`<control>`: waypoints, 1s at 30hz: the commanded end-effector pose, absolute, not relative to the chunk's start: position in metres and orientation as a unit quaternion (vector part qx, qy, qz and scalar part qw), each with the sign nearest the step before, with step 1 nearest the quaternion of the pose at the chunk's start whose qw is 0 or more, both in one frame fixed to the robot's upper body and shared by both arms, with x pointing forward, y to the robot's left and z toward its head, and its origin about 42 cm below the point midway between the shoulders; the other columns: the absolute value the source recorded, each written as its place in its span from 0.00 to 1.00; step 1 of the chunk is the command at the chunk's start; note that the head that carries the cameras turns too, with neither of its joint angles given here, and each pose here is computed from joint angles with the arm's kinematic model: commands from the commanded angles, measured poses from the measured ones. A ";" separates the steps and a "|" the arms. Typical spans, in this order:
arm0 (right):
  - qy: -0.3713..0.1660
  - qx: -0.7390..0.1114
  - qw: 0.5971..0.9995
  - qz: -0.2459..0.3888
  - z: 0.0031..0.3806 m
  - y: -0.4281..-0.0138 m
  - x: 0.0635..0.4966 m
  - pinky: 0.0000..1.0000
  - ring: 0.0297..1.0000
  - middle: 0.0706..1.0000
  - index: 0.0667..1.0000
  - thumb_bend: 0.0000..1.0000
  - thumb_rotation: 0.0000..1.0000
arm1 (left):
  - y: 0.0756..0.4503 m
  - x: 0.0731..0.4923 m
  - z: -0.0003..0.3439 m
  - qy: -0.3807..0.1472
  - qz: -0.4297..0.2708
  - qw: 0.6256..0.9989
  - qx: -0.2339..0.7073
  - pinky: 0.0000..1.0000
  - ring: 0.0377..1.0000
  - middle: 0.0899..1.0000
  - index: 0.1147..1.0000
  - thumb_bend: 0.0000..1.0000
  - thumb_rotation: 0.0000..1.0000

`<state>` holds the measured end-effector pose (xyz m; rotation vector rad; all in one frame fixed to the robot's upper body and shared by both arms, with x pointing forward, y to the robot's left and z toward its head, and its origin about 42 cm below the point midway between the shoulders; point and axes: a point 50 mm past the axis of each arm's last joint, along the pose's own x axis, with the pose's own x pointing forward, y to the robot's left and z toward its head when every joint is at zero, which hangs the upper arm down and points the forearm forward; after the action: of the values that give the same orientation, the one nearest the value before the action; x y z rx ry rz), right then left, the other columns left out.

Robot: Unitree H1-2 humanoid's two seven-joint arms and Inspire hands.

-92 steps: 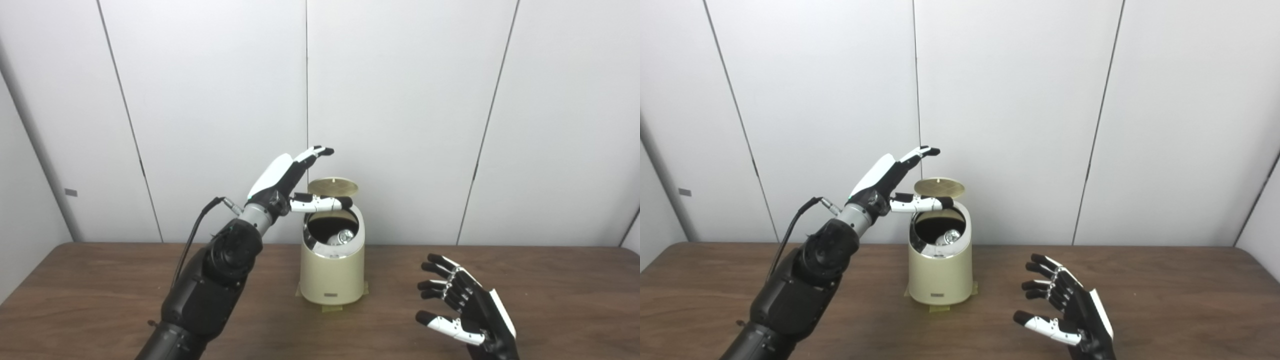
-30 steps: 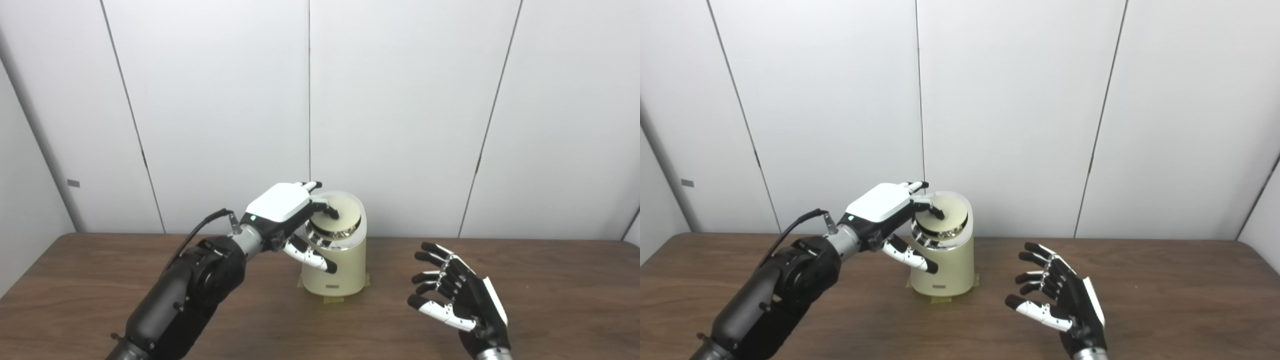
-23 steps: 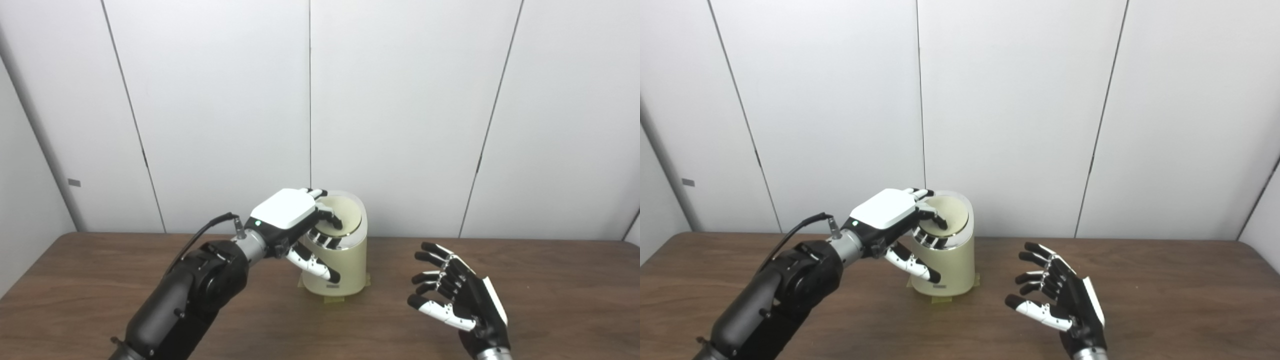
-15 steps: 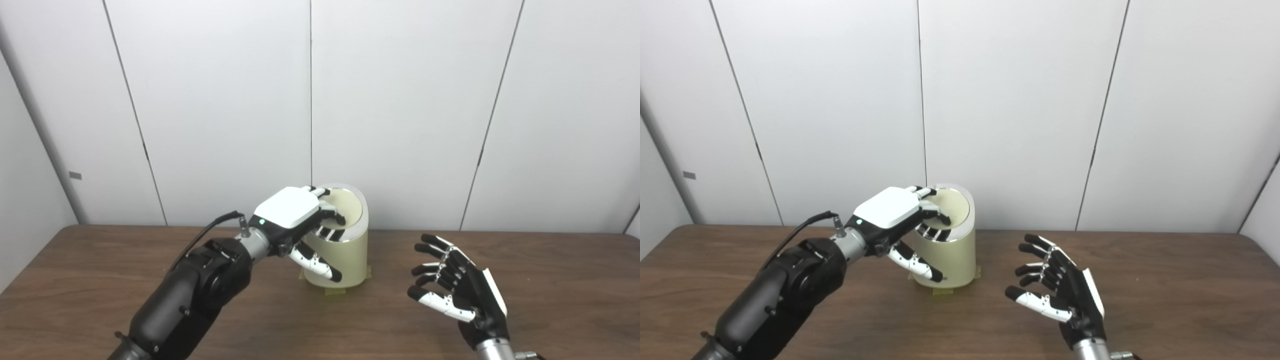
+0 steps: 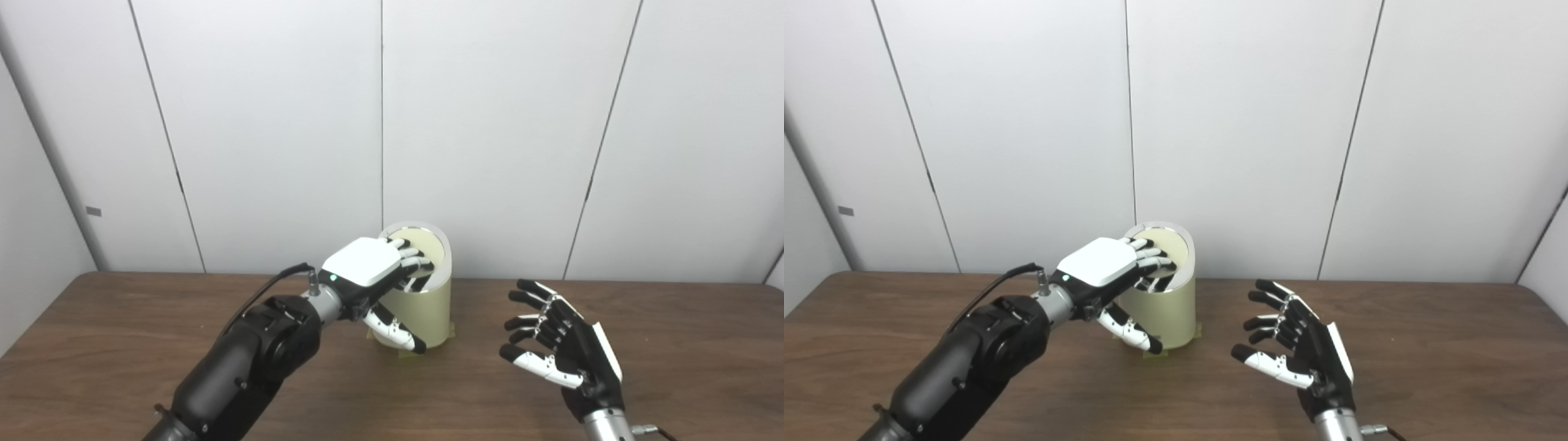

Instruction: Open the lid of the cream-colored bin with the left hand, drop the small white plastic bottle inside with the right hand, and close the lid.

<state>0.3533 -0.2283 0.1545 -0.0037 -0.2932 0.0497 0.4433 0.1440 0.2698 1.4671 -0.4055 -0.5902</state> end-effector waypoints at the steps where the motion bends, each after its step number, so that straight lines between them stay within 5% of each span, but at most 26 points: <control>1: -0.182 -0.001 0.983 0.027 0.173 -0.227 0.359 0.45 0.54 0.72 0.74 0.77 0.24 | 0.149 0.451 0.257 -0.128 -0.293 0.681 0.659 1.00 1.00 0.91 0.90 0.99 0.49; 14: -0.180 0.005 0.983 0.025 0.173 -0.227 0.358 0.44 0.53 0.72 0.74 0.73 0.19 | 0.160 0.444 0.278 -0.155 -0.276 0.704 0.636 1.00 1.00 0.89 0.88 0.95 0.51; 23: -0.178 0.002 0.984 0.025 0.171 -0.228 0.360 0.44 0.54 0.72 0.73 0.73 0.17 | 0.177 0.425 0.317 -0.255 -0.164 0.754 0.582 1.00 0.98 0.84 0.81 0.83 0.47; 30: -0.174 0.001 0.985 0.022 0.170 -0.230 0.360 0.44 0.53 0.72 0.73 0.74 0.18 | 0.197 0.408 0.313 -0.295 -0.073 0.796 0.523 0.94 0.94 0.85 0.82 0.74 0.41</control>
<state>0.3530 -0.2292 0.1529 0.0000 -0.2846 0.0459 0.4105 0.1979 0.2927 1.1612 -0.5345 -0.2379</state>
